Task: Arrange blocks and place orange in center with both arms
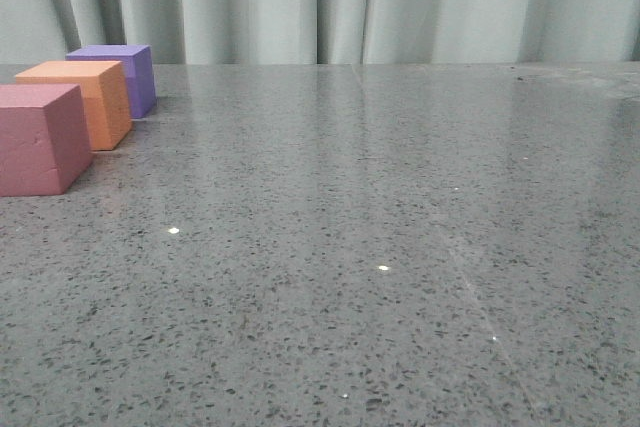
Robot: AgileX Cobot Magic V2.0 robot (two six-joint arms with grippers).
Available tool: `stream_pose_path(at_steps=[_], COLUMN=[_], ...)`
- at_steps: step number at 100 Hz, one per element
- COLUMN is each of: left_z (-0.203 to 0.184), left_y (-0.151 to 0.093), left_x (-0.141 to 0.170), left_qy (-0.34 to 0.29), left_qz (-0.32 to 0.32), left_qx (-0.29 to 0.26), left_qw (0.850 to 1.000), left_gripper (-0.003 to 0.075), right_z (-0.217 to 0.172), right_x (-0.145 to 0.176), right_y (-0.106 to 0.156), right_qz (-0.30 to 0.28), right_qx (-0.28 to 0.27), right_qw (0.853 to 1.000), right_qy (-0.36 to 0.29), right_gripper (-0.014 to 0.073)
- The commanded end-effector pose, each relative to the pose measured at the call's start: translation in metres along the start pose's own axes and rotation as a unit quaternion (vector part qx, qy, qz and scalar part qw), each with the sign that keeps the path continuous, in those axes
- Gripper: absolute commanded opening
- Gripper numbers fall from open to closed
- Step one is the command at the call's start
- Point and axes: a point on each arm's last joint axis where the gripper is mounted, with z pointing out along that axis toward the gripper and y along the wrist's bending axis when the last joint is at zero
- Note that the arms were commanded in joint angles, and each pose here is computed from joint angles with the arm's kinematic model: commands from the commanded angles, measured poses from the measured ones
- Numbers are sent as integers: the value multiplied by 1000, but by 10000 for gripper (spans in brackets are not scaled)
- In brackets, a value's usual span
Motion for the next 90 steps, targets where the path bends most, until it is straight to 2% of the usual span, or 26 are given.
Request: stream_pose_path(at_steps=[1, 79, 90], left_z=[-6, -6, -6], left_y=[-3, -3, -2], left_x=[-8, -9, -13], left_qy=[-33, -35, -61], left_qz=[-4, -4, 7], left_qx=[16, 17, 13], left_qw=[999, 999, 998], left_gripper=[-19, -19, -19], right_z=[-6, -6, -6], right_x=[-8, -8, -8], right_y=[-2, -2, -2], right_qz=[-6, -6, -6], right_qx=[4, 4, 4], right_qw=[999, 999, 999], right_qy=[-36, -36, -36], right_gripper=[-67, -67, -67])
